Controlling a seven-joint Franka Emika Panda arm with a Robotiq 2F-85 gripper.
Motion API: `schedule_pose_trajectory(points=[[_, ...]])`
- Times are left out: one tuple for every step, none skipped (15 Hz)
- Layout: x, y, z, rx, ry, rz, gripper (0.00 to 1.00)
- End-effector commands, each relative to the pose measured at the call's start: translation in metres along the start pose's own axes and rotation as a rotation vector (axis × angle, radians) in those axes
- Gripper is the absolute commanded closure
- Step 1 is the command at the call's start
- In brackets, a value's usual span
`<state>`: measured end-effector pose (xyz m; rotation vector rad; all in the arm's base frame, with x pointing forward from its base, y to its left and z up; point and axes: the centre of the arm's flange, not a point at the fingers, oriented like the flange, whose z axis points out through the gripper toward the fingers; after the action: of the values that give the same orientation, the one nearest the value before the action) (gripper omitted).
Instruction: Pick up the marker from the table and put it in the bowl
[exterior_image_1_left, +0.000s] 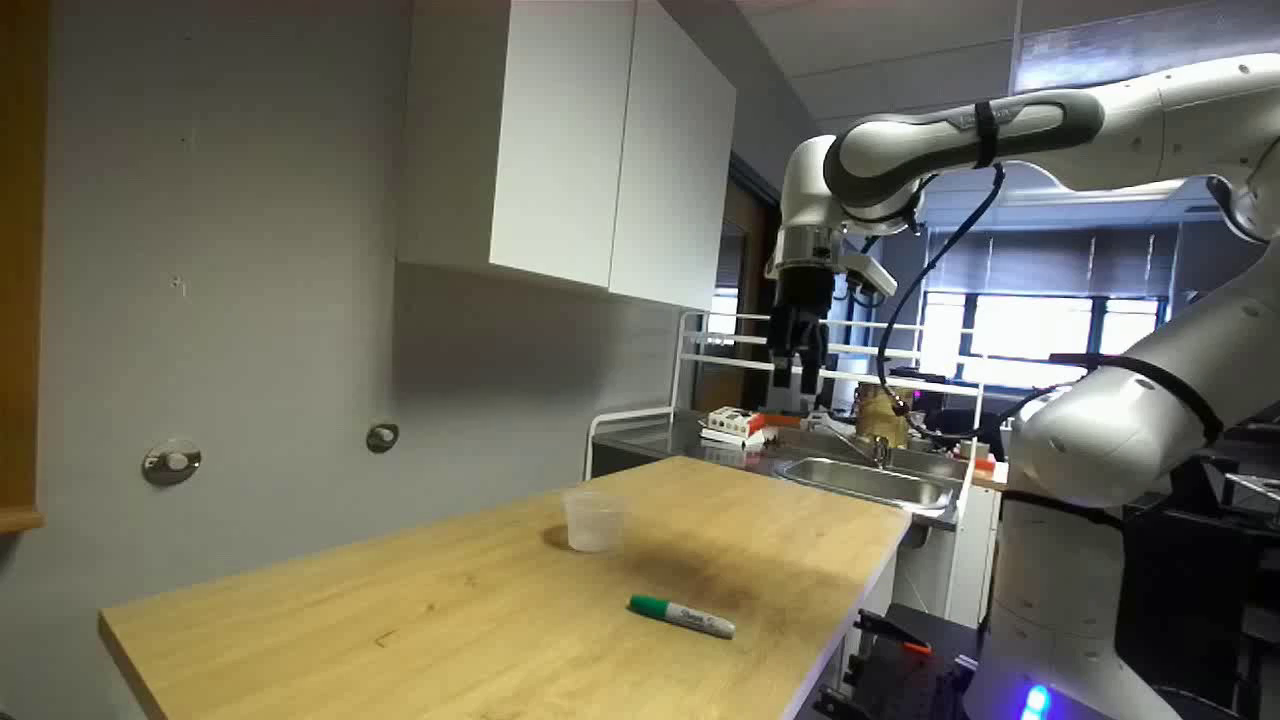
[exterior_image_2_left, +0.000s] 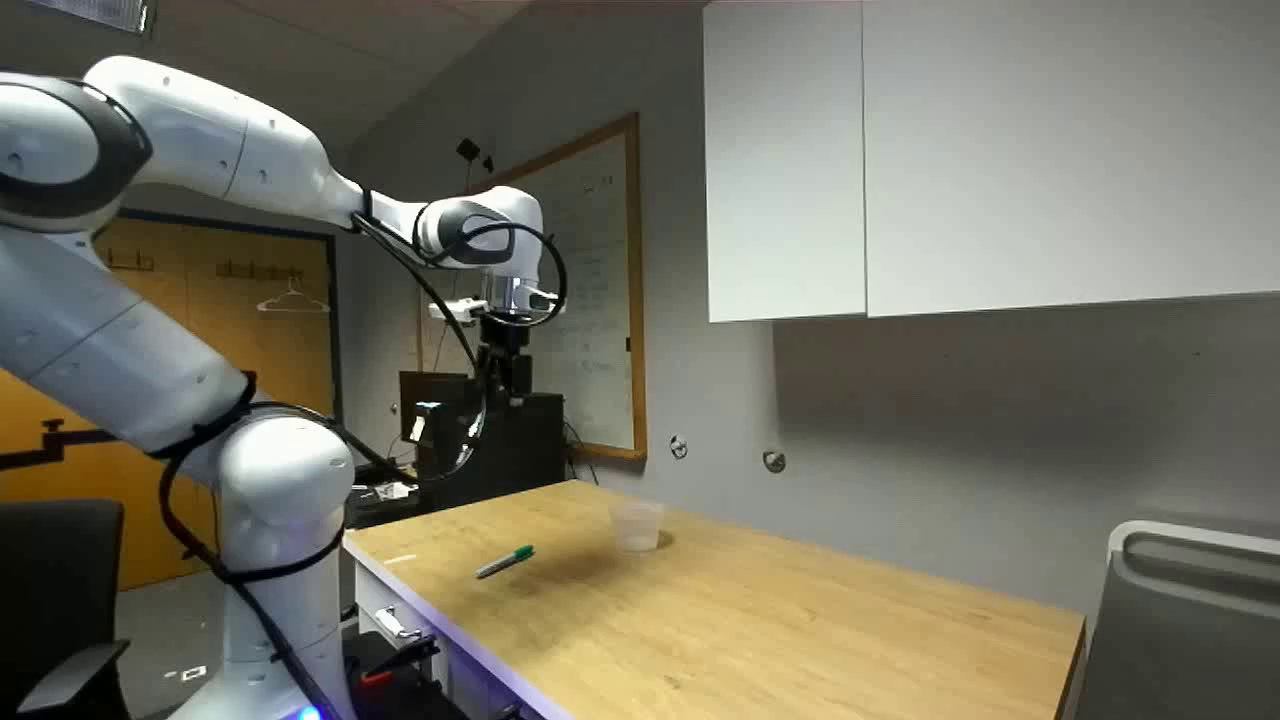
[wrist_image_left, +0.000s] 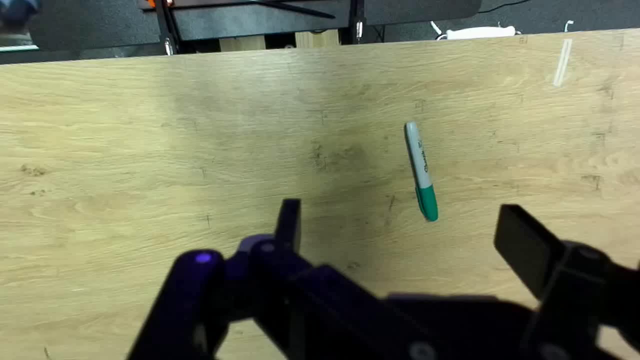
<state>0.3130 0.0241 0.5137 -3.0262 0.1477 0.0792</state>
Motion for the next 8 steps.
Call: schedule_pose_trajectory(points=[[0.0, 0.0, -0.001, 0.0, 0.003, 0.0, 0.0], [0.004, -0.002, 0.001, -0.003, 0.002, -0.002, 0.0], [0.007, -0.003, 0.004, -0.004, 0.0, -0.007, 0.0], [0.011, -0.006, 0.006, -0.003, -0.003, -0.011, 0.0], [0.015, -0.009, 0.009, -0.004, -0.003, -0.018, 0.0], [0.019, -0.013, 0.013, -0.005, -0.003, -0.024, 0.0], [0.024, -0.018, 0.018, -0.007, -0.001, -0.034, 0.0], [0.03, -0.023, 0.024, -0.012, 0.0, -0.047, 0.0]])
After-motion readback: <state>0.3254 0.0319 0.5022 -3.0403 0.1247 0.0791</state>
